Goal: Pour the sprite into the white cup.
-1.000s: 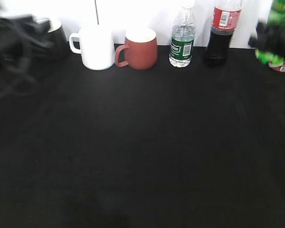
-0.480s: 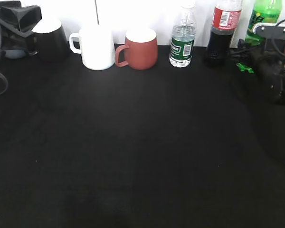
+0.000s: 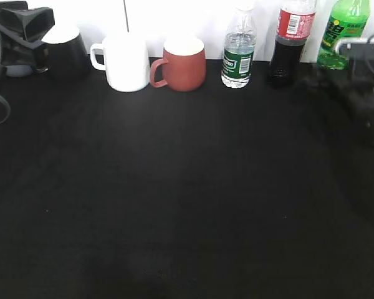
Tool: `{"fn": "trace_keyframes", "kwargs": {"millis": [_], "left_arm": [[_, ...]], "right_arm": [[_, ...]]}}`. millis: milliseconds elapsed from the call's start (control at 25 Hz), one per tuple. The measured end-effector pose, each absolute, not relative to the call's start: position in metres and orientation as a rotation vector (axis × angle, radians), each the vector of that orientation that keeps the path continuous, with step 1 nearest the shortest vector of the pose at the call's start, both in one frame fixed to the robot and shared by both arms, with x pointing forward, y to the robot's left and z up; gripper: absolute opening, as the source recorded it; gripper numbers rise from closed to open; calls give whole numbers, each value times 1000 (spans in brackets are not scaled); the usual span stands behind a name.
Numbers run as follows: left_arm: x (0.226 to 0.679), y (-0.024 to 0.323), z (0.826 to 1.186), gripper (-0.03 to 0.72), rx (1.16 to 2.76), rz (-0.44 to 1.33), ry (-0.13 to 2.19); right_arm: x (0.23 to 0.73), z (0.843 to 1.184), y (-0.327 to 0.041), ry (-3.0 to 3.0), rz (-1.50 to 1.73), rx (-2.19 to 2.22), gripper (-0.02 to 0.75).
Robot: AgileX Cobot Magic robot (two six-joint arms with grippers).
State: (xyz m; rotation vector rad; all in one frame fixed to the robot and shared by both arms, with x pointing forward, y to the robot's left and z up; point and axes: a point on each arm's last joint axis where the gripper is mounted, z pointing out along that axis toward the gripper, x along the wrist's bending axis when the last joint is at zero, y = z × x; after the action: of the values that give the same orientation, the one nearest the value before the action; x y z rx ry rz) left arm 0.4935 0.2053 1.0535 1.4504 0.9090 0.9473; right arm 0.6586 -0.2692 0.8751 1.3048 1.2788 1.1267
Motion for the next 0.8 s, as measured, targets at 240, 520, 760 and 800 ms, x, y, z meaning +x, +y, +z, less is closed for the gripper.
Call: {"fn": "trace_keyframes", "kwargs": {"millis": [240, 520, 760, 800], "left_arm": [[492, 206, 1048, 388, 1502, 911, 964], [442, 228, 1063, 587, 1968, 540, 1476], [334, 268, 1099, 590, 1866, 611, 1406], [312, 277, 1098, 590, 1810, 667, 1361]], "right_arm": [[593, 930, -271, 1283, 1188, 1251, 610], [494, 1043, -272, 1886, 769, 1709, 609], [360, 1099, -283, 1790, 910, 1584, 609], [336, 1099, -285, 1758, 945, 1551, 609]]}}
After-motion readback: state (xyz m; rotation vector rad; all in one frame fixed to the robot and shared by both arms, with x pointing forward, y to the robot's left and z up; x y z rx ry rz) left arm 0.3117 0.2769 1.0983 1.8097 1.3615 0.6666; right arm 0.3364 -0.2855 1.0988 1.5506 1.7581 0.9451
